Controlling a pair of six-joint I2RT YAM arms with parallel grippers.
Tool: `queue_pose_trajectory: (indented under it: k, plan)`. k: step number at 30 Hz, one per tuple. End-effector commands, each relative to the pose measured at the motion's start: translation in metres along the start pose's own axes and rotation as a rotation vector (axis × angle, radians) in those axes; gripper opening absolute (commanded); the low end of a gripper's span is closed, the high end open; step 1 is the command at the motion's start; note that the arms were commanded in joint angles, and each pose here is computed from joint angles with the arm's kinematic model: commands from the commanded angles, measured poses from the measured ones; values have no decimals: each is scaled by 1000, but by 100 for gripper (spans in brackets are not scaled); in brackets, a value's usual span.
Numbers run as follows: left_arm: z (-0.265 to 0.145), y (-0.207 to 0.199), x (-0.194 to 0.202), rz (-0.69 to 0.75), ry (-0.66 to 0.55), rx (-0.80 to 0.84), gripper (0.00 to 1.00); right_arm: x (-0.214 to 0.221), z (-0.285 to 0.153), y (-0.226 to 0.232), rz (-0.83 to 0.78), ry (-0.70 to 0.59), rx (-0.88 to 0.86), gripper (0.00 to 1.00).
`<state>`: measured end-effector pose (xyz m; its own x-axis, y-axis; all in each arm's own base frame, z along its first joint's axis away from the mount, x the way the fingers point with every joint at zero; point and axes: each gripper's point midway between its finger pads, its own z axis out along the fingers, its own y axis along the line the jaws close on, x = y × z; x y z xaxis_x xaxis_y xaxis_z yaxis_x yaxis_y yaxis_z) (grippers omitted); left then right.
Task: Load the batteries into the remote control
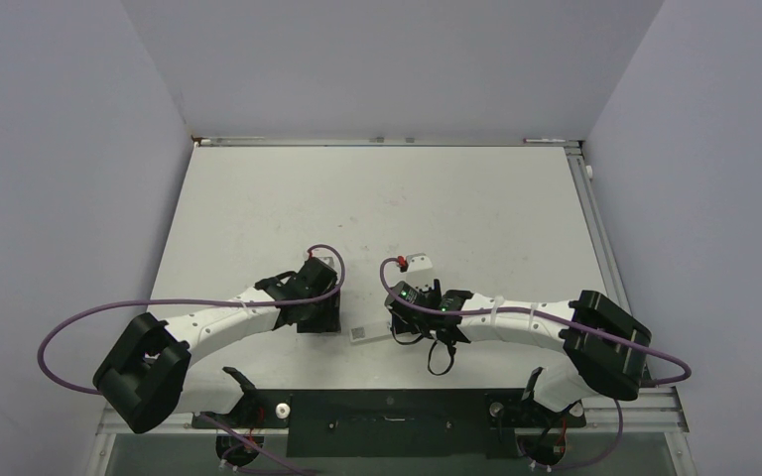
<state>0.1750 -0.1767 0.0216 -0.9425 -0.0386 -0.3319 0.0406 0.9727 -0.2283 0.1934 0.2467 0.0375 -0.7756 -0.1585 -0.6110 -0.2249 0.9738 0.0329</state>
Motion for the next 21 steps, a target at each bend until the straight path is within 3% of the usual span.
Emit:
queue_pose_trajectory:
  k: [1, 21]
  plan:
    - [-2, -5, -6, -2, -27, 31, 46, -20, -3, 8, 33, -51, -15, 54]
    - [-3, -6, -6, 1, -25, 30, 46, -29, 1, 1, 68, -75, 17, 53]
